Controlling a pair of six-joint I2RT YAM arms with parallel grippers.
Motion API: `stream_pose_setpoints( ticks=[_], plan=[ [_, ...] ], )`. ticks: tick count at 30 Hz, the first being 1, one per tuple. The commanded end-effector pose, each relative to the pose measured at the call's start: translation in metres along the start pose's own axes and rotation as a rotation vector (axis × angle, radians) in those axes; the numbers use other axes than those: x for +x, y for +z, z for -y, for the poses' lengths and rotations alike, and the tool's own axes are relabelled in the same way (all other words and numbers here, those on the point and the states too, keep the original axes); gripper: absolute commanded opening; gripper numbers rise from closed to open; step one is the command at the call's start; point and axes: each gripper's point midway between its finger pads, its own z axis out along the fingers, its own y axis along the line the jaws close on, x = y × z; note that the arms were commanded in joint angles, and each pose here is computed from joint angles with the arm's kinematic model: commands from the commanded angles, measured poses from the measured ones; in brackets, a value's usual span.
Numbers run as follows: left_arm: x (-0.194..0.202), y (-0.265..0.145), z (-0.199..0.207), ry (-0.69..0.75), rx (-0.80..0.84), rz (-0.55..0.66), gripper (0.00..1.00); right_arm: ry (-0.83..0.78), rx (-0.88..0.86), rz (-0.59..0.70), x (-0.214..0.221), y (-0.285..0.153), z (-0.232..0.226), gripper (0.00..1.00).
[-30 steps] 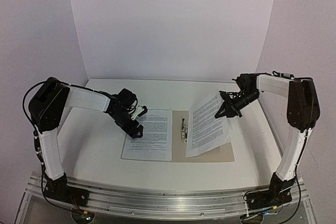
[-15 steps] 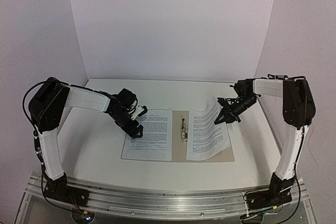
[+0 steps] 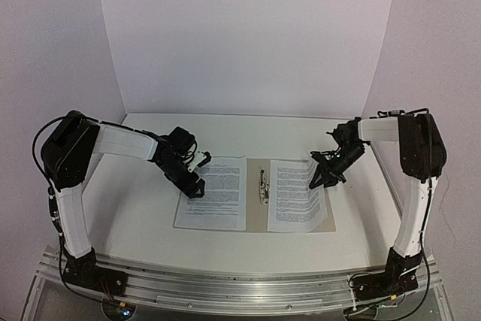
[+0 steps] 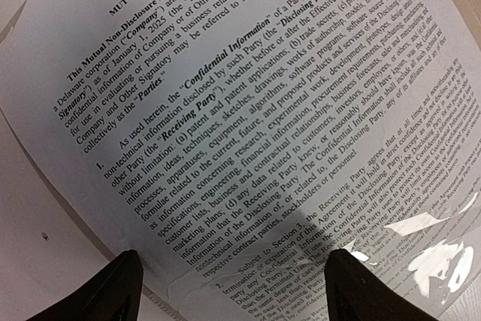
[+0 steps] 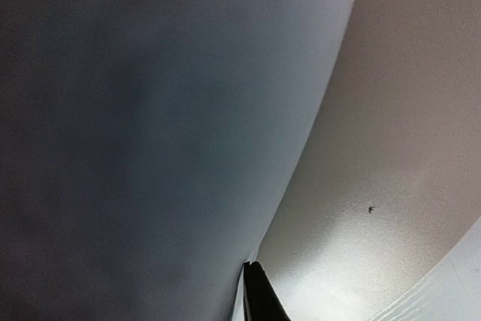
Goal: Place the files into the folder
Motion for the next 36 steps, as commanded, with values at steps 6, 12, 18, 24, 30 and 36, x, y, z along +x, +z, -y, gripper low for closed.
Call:
stream_pose_setpoints(
  ticks=[6, 12, 18, 24, 30, 36],
  plan=[
    [0.042, 0.011, 0.008, -0.034, 0.057, -0.135, 0.84, 0.080, 0.159, 0.019, -0.002, 0.005, 0.032, 0.20],
    [0.045, 0.011, 0.010, -0.035, 0.066, -0.140, 0.84, 0.086, 0.170, 0.058, -0.008, 0.004, 0.034, 0.02],
    [0.047, 0.011, 0.010, -0.033, 0.062, -0.145, 0.84, -0.055, 0.090, 0.145, -0.017, -0.003, 0.013, 0.00],
    [0.049, 0.011, 0.009, -0.032, 0.060, -0.149, 0.84, -0.195, 0.050, 0.219, -0.025, -0.018, -0.006, 0.00],
    [0.047, 0.011, 0.009, -0.029, 0.059, -0.145, 0.84, -0.180, 0.021, 0.195, -0.032, -0.008, -0.005, 0.00],
    [0.046, 0.011, 0.009, -0.027, 0.059, -0.142, 0.84, -0.243, 0.029, 0.171, -0.023, -0.009, -0.010, 0.00]
  ],
)
